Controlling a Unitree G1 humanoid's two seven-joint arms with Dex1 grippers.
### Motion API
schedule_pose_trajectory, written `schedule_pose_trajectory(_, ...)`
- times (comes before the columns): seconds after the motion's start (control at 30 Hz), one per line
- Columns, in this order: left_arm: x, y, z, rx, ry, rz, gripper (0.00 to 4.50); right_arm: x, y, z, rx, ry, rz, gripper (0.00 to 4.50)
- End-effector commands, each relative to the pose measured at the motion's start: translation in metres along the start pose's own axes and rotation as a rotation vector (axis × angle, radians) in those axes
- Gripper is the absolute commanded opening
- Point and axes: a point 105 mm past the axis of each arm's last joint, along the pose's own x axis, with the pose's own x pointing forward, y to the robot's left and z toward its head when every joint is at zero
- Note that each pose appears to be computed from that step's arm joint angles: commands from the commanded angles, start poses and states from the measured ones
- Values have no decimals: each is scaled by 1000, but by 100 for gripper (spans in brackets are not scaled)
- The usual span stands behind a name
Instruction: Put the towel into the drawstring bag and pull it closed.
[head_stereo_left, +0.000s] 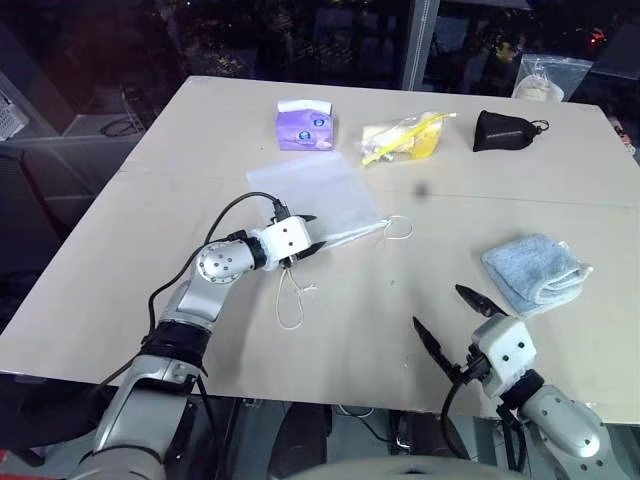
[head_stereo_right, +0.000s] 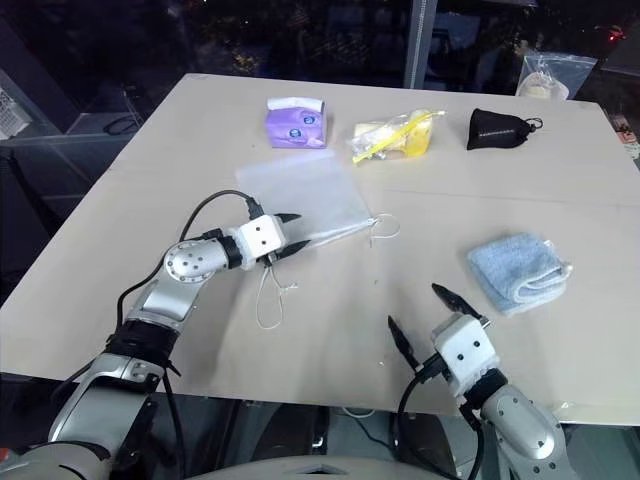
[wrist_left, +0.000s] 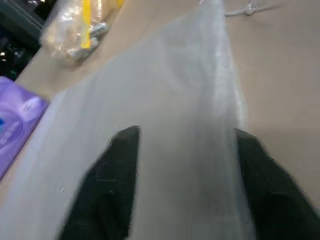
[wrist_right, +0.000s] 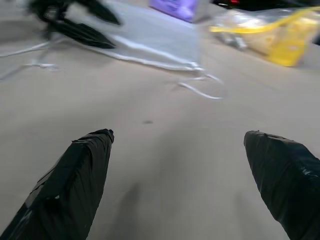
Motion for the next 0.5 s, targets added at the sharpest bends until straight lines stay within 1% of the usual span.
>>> schedule_pose_trajectory(0.03,0,30,13,-69,-12,11,36,-3,-11,25,105,-64,12,450)
schedule_pose_trajectory(0.07,0,36,16,-120,-13,-2,6,-3,-21,28,106,-70,-28,450)
schedule_pose_trajectory(0.17,1,54,28,-354,-41,-36,6,-7,-60,31,27,-28,-161,450)
schedule_pose_trajectory(0.2,1,56,32,-431,-46,-65,6,-7,-71,31,15,-11,-193,450)
schedule_pose_trajectory(0.3,1,58,44,-585,-44,-137,6,-9,-108,25,-46,91,-244,450)
schedule_pose_trajectory(0.37,3,60,58,-649,-66,-160,6,-8,-142,13,-47,190,-283,450)
schedule_pose_trajectory(0.43,6,57,68,-644,-76,-172,6,-4,-168,1,-42,269,-297,450)
schedule_pose_trajectory(0.5,9,54,76,-633,-88,-170,6,3,-196,-11,21,325,-371,450)
